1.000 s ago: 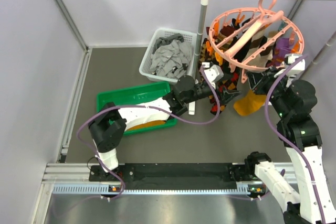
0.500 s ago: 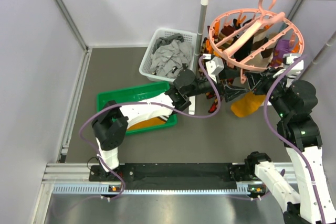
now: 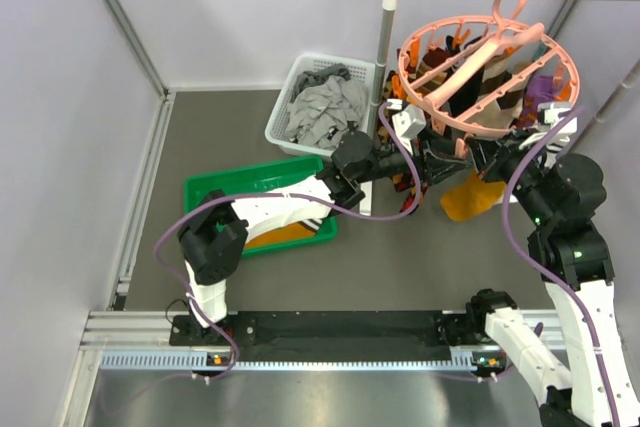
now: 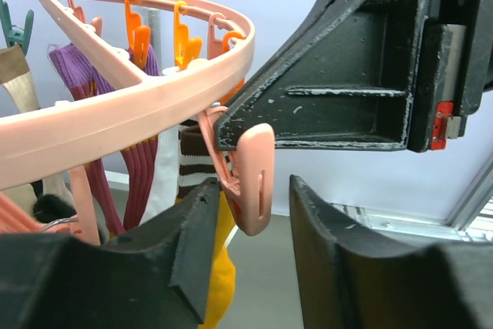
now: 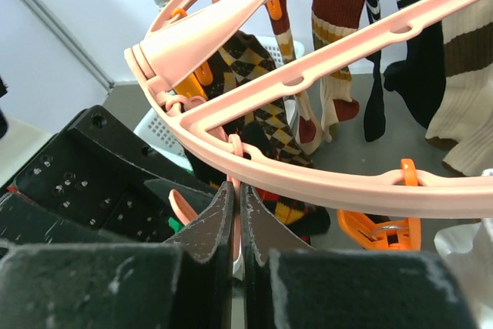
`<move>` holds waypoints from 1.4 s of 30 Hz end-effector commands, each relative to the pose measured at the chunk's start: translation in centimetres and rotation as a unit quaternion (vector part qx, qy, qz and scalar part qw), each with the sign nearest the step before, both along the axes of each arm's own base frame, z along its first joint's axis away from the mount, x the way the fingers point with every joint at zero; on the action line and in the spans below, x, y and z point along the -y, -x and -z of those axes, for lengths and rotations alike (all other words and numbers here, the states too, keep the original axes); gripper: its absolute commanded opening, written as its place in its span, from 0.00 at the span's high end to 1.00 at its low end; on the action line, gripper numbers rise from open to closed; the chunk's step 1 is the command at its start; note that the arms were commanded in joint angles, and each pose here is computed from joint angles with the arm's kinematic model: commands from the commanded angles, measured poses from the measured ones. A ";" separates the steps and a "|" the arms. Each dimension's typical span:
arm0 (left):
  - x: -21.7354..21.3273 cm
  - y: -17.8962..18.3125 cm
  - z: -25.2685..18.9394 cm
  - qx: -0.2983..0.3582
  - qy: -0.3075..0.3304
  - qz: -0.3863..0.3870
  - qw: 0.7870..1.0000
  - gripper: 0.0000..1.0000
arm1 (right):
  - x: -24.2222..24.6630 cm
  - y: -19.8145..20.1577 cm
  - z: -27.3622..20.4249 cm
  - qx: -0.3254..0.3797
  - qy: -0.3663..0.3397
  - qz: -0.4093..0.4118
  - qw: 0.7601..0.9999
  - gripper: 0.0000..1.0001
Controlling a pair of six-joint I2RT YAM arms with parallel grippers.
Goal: Clip the socks to the hanger
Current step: Open the clamp at the hanger.
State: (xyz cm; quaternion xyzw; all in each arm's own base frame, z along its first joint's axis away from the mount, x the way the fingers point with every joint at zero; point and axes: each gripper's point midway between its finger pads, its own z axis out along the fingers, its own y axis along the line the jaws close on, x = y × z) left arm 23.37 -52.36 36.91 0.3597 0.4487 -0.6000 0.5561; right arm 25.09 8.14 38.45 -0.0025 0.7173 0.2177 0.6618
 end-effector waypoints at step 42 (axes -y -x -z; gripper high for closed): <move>-0.5 -0.6 -0.2 0.085 -0.043 -0.108 0.990 1.00 | -0.9 -1.1 -1.1 0.003 0.011 -0.021 1.000 0.41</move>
